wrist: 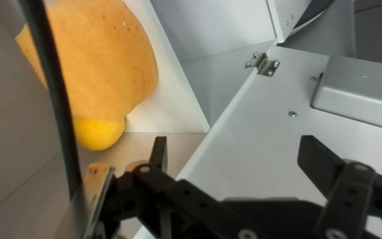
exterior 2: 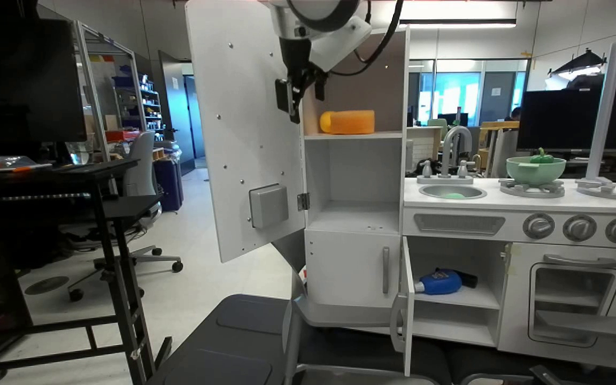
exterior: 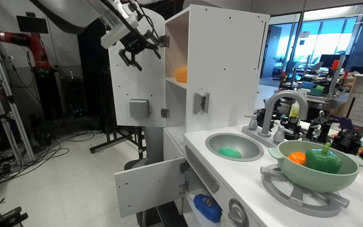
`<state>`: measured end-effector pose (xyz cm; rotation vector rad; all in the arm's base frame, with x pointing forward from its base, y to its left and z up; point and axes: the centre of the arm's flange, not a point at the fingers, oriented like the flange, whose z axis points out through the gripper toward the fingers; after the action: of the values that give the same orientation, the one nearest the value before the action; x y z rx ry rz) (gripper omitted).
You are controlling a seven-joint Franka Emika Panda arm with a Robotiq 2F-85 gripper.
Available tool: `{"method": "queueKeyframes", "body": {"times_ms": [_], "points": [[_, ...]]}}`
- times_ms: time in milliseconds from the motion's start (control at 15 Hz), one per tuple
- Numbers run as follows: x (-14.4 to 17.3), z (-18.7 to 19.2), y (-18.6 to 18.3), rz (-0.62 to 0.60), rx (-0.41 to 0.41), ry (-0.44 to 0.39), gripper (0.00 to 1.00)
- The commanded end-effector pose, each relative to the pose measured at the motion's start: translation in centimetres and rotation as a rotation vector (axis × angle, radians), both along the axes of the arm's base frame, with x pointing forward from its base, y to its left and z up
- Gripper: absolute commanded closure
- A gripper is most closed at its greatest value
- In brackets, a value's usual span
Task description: Open the top cabinet at the left, then put the yellow plushie and the orange sponge in the top compartment of the top cabinet
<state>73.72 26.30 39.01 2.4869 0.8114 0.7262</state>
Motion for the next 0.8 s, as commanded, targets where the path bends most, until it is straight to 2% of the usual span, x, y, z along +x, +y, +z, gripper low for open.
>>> {"method": "queueKeyframes", "body": {"times_ms": [0,333,467,733], "points": [[-4.7,6.2,-4.4,0.108,0.079,0.145,0.00],[-11.1,10.2,-8.8,0.254,0.204,0.336,0.00],[-14.2,11.4,-10.0,0.296,0.242,0.443,0.00],[-20.4,14.7,-12.6,0.325,0.299,0.575,0.00]]}}
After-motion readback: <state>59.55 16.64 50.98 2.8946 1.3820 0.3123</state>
